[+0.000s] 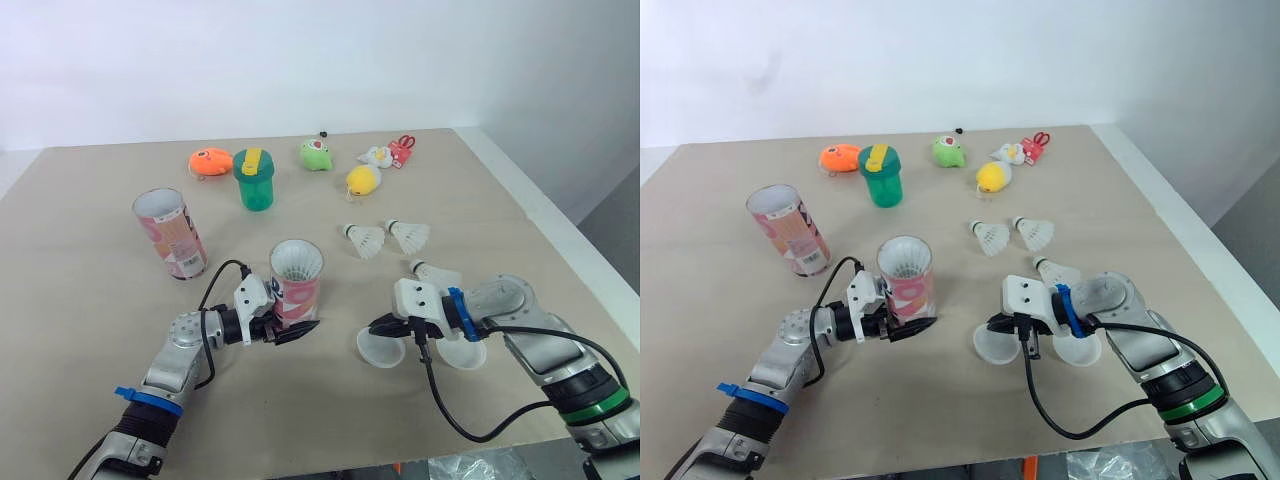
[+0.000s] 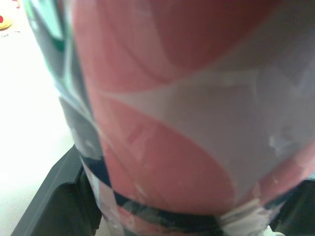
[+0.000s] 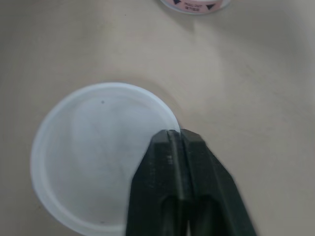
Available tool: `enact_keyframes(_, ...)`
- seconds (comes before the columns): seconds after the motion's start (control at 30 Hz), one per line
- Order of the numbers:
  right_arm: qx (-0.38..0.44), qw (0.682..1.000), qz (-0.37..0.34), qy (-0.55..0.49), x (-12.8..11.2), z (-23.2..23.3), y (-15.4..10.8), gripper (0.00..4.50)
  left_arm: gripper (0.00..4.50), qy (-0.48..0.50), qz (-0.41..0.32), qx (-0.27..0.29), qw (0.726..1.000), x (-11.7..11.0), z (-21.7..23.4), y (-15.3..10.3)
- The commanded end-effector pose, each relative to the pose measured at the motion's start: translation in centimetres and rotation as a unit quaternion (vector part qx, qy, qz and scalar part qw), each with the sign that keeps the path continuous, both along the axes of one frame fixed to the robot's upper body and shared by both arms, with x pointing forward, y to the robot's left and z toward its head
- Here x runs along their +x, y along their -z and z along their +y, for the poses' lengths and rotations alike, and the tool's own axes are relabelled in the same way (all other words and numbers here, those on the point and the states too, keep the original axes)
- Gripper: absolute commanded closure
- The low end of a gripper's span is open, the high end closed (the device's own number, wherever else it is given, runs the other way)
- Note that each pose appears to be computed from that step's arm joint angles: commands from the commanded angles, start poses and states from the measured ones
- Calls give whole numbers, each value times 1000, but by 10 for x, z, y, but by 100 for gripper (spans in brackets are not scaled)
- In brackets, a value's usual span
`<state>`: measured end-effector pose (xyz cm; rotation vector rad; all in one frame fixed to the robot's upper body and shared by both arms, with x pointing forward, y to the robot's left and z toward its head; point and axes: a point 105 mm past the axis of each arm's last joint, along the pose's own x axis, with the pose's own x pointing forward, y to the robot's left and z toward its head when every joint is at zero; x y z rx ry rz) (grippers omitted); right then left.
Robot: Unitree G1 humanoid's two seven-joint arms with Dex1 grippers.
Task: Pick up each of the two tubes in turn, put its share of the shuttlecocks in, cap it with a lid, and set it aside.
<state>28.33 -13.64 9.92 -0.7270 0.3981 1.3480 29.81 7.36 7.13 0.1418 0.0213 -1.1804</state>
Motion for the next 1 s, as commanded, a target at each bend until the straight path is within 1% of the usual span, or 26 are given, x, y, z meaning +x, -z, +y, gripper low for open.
enact_keyframes(0.03, 30, 1000, -1, -2, 2, 4, -22, 439, 83, -9, 67, 43, 997, -8, 11, 37)
enact_keyframes(0.1, 68, 998, -16, -5, 6, 12, -50, 439, 83, -8, 66, 43, 997, -8, 10, 36)
enact_keyframes(0.2, 147, 987, -60, -21, 14, 34, -115, 439, 83, -8, 65, 43, 997, -7, 10, 36)
enact_keyframes(0.3, 203, 971, -120, -48, 15, 57, -177, 439, 83, -11, 65, 46, 997, -6, 12, 37)
enact_keyframes(0.33, 210, 966, -137, -58, 15, 64, -191, 439, 83, -12, 65, 46, 997, -6, 12, 37)
enact_keyframes(0.4, 211, 962, -156, -74, 12, 76, -206, 439, 83, -12, 66, 46, 997, -6, 12, 37)
enact_keyframes(0.5, 200, 960, -157, -113, 4, 95, -209, 439, 83, -14, 65, 46, 997, -6, 12, 37)
enact_keyframes(0.57, 178, 963, -159, -127, 2, 104, -201, 439, 83, -16, 64, 46, 997, -5, 12, 37)
enact_keyframes(0.77, 111, 969, -174, -132, 12, 112, -172, 439, 83, -20, 65, 45, 997, -7, 13, 38)
enact_keyframes(1.0, 76, 968, -202, -126, 22, 112, -165, 439, 83, -22, 68, 47, 996, -8, 13, 40)
